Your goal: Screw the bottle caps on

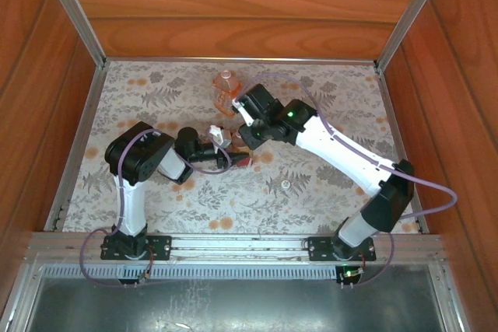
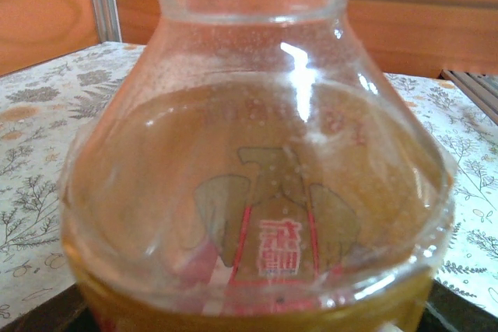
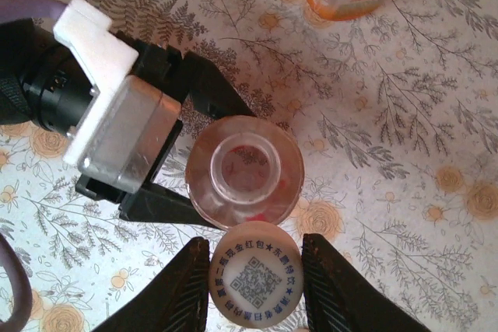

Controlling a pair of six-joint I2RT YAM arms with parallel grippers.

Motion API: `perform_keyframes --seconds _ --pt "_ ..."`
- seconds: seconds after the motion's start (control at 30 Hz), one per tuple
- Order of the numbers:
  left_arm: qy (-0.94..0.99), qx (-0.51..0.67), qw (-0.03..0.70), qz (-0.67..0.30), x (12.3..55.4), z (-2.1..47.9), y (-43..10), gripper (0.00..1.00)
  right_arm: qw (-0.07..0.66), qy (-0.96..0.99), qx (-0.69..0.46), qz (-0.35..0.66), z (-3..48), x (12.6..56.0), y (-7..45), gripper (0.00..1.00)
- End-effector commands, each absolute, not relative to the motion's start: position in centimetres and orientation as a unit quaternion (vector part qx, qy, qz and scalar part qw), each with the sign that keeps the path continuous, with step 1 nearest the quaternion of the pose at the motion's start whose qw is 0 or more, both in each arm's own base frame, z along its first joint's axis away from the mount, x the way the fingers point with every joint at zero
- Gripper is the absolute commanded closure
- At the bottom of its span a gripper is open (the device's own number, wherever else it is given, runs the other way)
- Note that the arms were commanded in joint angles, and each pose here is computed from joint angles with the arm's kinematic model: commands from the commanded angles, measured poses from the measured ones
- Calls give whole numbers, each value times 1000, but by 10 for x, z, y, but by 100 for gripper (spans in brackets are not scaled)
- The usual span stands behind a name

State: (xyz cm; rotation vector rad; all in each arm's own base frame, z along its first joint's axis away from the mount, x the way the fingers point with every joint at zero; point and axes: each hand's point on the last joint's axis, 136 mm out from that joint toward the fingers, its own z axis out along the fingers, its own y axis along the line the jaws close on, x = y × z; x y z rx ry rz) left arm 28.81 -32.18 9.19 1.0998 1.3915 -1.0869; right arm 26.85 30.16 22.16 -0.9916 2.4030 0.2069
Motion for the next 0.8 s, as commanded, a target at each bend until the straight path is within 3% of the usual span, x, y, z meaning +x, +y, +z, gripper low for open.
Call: perform_keyframes --seconds 0.0,0.77 --pt "601 451 470 -464 284 72 -320 36 242 883 -396 71 224 268 304 64" --pt "600 463 466 -457 282 66 -319 39 201 889 -406 65 198 290 320 65"
